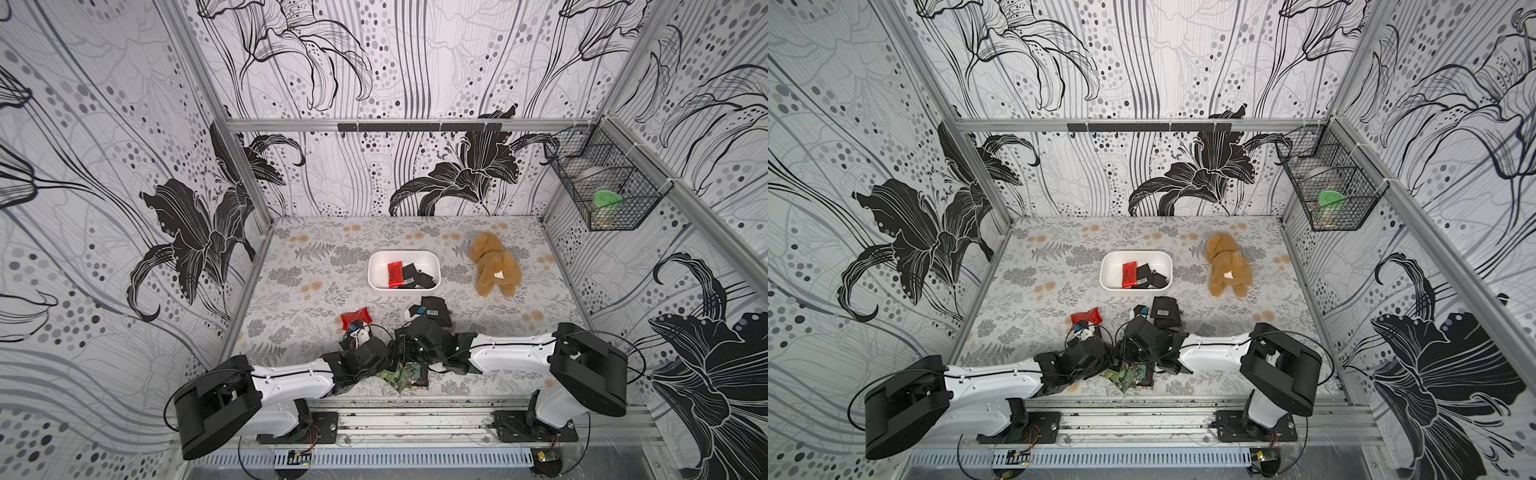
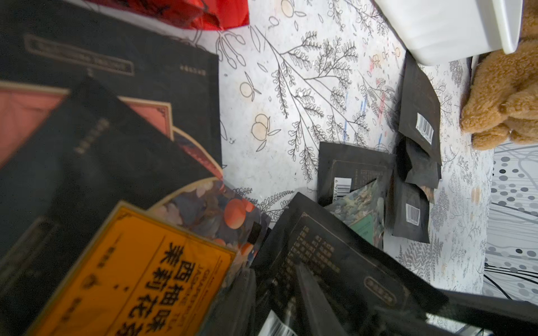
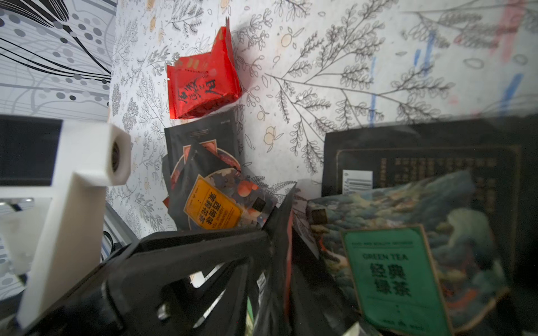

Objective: Put the tea bags into the storage box
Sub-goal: Pick up the tea bag from the center of the board, then place the tea bag in the storage box.

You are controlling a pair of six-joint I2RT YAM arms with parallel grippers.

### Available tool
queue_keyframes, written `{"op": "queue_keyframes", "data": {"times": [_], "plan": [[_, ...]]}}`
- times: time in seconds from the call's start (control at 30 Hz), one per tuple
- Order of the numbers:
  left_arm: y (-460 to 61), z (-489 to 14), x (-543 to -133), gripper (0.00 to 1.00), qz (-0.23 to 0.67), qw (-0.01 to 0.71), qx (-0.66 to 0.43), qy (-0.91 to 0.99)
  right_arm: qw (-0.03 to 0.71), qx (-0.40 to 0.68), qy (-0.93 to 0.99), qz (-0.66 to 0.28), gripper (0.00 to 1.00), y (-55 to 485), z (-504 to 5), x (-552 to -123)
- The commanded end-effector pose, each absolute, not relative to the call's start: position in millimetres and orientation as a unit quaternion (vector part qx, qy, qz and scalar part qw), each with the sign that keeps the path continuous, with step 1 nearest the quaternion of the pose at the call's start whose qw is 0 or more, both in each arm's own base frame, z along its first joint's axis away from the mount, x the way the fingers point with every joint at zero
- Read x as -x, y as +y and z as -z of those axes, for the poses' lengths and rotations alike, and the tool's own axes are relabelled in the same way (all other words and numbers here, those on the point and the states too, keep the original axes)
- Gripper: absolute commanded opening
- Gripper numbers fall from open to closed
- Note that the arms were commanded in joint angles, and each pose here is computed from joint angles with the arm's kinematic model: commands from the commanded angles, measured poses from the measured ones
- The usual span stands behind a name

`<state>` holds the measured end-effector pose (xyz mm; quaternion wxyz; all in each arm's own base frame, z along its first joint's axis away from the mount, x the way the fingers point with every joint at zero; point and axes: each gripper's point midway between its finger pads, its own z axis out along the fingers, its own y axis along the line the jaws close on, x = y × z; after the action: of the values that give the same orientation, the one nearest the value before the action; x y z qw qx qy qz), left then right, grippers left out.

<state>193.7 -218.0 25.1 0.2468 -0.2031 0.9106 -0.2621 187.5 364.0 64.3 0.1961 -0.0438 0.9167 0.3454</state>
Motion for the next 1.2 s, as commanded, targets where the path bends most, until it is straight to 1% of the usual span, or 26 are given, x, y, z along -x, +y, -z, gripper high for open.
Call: {"op": "queue_keyframes", "data": {"times": [0.0,0.2,0.37,0.47,0.53,0.63,0.7,0.77,0.8,0.9,1.0,1.07,1.17], "plan": [[-214.2,-27.1,-195.1,0.28,0.259,0.258,0.207,0.908,0.198,0.060,0.917,-0.342,0.26,369.4,-64.3,-187.2],[-215.8,-34.9,-197.9,0.28,0.269,0.265,0.211,0.902,0.196,0.060,0.918,-0.339,0.24,367.3,-59.6,-186.0],[-216.9,-47.7,-201.9,0.26,0.288,0.276,0.224,0.889,0.200,0.063,0.920,-0.331,0.10,365.4,-59.8,-187.7],[-213.0,-64.8,-207.7,0.26,0.283,0.298,0.225,0.884,0.210,0.064,0.922,-0.318,0.00,359.1,-64.2,-189.8],[-201.1,-81.6,-214.5,0.30,0.250,0.330,0.220,0.883,0.223,0.065,0.922,-0.309,0.00,352.0,-70.1,-191.6],[-172.7,-103.6,-221.8,0.38,0.182,0.379,0.223,0.880,0.255,0.070,0.916,-0.301,0.00,339.6,-89.3,-195.3],[-153.1,-115.8,-224.8,0.46,0.141,0.410,0.228,0.872,0.287,0.076,0.909,-0.294,0.00,329.0,-109.0,-199.8],[-138.1,-120.4,-224.7,0.51,0.114,0.428,0.233,0.866,0.318,0.083,0.904,-0.273,0.00,316.1,-126.2,-204.9],[-133.0,-123.0,-224.9,0.52,0.107,0.436,0.235,0.862,0.337,0.084,0.902,-0.257,0.00,307.6,-136.2,-208.9],[-121.8,-123.8,-224.1,0.55,0.099,0.447,0.243,0.855,0.394,0.078,0.895,-0.195,0.00,282.2,-165.8,-225.2],[-112.9,-118.3,-223.2,0.57,0.107,0.448,0.261,0.848,0.438,0.073,0.881,-0.164,0.00,269.3,-197.2,-247.0],[-110.7,-112.2,-224.0,0.58,0.121,0.443,0.269,0.847,0.444,0.065,0.877,-0.175,0.00,264.8,-210.2,-266.9],[-108.3,-102.0,-225.7,0.62,0.149,0.431,0.281,0.845,0.442,0.051,0.868,-0.223,0.00,262.0,-222.4,-302.0]]}}
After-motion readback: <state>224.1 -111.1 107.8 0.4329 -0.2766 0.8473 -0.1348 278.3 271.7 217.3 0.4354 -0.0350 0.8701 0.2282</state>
